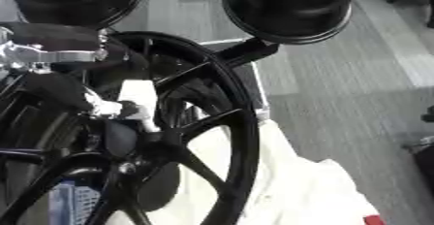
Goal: Pull the pin out of the wheel hub.
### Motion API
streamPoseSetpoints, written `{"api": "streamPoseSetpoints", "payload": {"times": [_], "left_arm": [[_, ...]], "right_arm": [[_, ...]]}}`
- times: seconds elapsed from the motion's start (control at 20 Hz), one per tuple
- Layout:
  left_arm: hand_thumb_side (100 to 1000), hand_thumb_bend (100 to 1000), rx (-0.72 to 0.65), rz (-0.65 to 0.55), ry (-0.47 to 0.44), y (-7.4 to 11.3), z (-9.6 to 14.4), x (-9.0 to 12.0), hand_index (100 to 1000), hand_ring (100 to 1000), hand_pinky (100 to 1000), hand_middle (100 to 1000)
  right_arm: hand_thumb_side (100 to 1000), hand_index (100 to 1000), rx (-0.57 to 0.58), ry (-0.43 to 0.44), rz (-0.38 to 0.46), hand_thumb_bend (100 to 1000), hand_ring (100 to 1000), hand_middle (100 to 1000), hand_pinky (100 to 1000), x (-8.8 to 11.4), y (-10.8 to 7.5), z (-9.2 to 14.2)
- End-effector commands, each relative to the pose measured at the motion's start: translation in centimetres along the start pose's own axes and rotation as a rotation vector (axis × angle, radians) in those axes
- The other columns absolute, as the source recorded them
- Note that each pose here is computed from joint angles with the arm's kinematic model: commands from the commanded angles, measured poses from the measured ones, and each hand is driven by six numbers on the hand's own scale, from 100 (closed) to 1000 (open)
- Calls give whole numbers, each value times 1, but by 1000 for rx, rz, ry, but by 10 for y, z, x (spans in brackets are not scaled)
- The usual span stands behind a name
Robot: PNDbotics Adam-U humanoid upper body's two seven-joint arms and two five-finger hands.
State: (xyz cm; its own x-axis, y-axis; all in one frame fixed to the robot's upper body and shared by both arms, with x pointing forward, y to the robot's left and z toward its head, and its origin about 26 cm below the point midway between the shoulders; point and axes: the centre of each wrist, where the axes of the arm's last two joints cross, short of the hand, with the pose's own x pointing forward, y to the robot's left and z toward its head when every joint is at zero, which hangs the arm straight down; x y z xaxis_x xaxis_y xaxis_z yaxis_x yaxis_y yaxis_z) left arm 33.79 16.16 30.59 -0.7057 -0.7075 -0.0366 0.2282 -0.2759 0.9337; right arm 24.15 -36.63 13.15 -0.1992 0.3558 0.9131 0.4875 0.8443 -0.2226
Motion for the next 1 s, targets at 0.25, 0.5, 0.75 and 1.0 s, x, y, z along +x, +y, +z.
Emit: {"api": "streamPoseSetpoints", "payload": {"times": [0.25,0.5,0.75,1.0], "left_arm": [[801,332,5,-16,-34,7,3,4,917,903,930,709],[767,296,5,-18,-48,6,3,6,883,845,891,607],[705,256,5,-18,-42,5,1,6,873,785,859,539],[648,183,14,-7,-38,4,-2,6,856,715,822,474]], "right_arm": [[607,679,-4,-21,-1,100,576,506,763,7,-1,-2],[609,679,-9,-17,-5,100,576,506,762,7,-1,-2],[609,679,-10,-15,-9,100,576,506,763,7,0,-2],[609,679,-10,-14,-14,100,576,506,764,7,0,-1]]}}
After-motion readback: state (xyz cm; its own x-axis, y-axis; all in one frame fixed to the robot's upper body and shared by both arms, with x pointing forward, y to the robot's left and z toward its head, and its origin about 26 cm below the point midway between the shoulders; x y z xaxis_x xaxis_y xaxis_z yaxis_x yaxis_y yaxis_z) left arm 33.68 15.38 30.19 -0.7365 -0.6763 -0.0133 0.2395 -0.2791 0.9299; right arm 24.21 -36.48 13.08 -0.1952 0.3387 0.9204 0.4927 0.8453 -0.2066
